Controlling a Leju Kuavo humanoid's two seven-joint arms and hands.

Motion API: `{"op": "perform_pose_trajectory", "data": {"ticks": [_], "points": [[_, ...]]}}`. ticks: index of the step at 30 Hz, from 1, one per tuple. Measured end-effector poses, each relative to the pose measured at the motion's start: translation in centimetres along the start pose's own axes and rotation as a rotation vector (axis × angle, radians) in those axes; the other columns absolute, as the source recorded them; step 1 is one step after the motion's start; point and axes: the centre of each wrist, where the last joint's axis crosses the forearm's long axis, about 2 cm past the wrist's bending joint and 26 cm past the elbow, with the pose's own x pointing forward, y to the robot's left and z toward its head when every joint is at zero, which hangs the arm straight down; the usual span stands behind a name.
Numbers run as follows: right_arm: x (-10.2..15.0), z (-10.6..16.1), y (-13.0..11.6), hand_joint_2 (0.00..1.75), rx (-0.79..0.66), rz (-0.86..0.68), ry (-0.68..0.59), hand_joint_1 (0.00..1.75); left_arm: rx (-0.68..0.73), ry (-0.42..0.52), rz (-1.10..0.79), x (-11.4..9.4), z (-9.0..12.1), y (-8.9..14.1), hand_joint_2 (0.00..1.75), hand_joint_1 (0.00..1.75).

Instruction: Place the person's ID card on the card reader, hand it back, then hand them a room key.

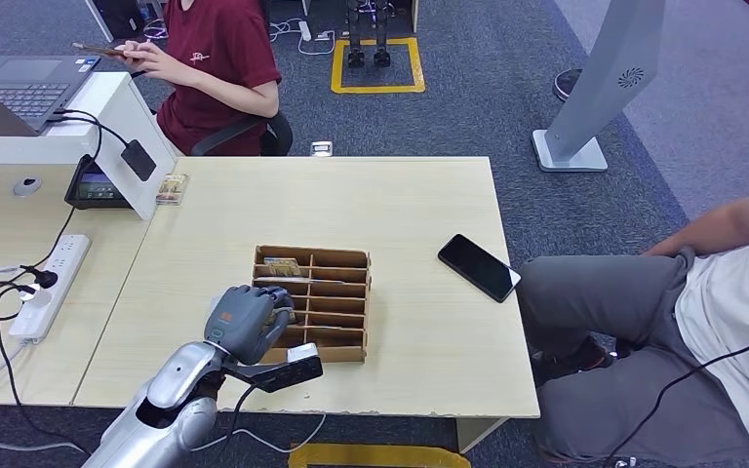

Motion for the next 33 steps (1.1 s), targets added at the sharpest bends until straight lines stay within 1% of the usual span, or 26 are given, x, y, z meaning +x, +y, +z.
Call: {"op": "perform_pose_trajectory", "data": {"ticks": [33], "points": [[0.00,0.00,0.00,1.75,0.000,0.000,0.000,0.00,0.000,0.000,0.000,0.00,0.00,0.00,1.75,1.75]]}}
